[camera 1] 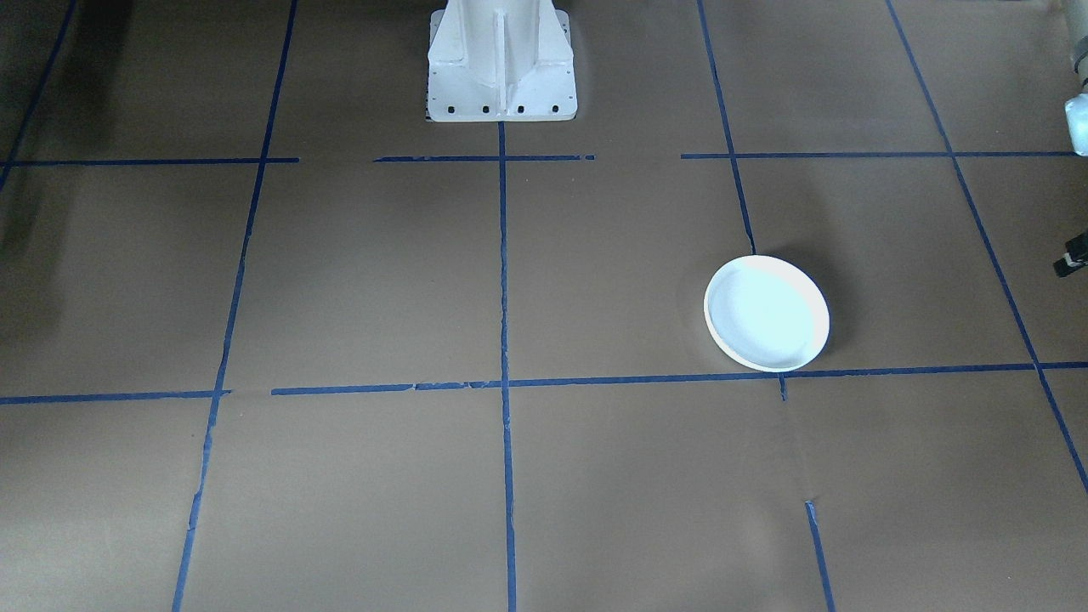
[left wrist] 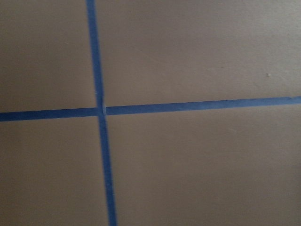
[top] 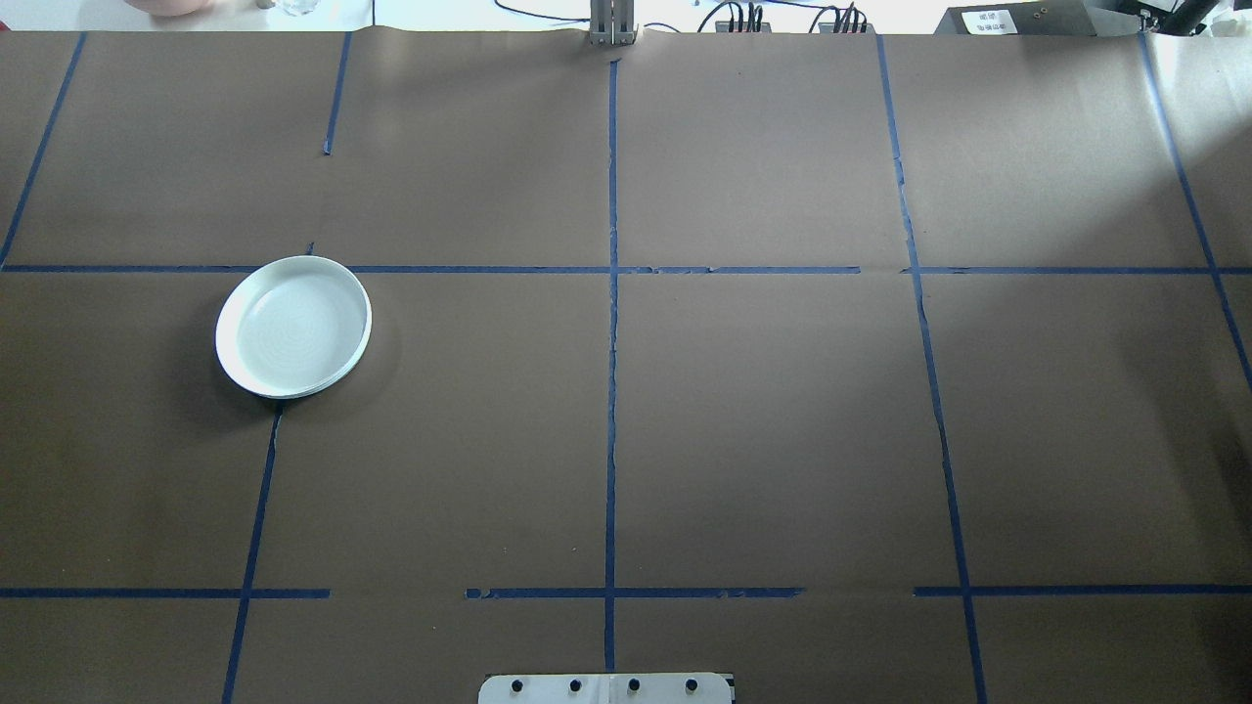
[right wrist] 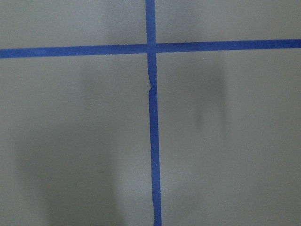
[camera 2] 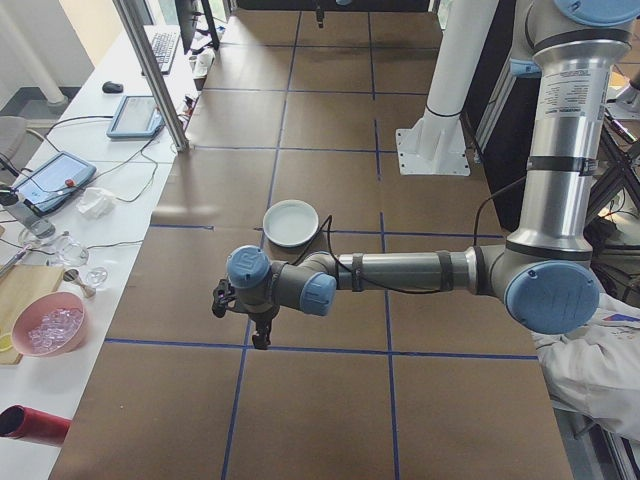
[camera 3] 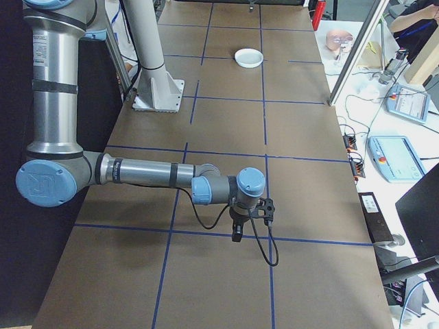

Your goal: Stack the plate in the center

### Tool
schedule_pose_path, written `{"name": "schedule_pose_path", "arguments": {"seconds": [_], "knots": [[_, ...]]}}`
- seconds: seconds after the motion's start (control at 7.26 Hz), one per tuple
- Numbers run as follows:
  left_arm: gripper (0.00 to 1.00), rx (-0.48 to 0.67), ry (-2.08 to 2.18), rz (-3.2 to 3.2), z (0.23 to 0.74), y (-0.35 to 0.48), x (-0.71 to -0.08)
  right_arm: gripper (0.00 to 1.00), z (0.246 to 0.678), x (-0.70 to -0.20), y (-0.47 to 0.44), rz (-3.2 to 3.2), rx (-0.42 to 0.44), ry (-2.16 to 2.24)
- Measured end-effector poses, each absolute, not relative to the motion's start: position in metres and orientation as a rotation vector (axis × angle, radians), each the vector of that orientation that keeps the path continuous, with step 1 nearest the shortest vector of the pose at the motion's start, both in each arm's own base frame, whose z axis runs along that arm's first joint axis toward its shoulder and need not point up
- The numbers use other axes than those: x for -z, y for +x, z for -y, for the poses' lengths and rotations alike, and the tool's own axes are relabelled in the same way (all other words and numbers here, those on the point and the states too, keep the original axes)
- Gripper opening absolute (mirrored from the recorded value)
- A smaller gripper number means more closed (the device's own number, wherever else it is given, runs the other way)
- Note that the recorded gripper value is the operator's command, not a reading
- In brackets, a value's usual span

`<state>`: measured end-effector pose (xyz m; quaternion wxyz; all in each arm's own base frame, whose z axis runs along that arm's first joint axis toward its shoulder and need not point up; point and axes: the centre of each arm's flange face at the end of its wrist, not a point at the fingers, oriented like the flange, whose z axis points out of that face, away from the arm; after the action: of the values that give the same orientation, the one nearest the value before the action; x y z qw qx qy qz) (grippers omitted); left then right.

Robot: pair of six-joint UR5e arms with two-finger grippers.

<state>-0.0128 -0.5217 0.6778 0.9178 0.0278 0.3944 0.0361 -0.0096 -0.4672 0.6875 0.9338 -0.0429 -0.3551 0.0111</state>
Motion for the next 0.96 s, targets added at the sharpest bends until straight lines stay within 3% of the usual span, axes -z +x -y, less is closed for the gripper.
{"name": "schedule_pose_path", "arguments": {"seconds": [0.41, 0.96], "knots": [[1.0, -0.01, 0.042, -0.79, 0.503, -0.099, -0.694, 1.0, 0.467, -0.687, -0.01, 0.726, -0.023, -0.088], [1.0, -0.005, 0.047, -0.787, 0.491, -0.13, -0.7, 1.0, 0.468, -0.687, -0.01, 0.727, -0.022, -0.087]]}}
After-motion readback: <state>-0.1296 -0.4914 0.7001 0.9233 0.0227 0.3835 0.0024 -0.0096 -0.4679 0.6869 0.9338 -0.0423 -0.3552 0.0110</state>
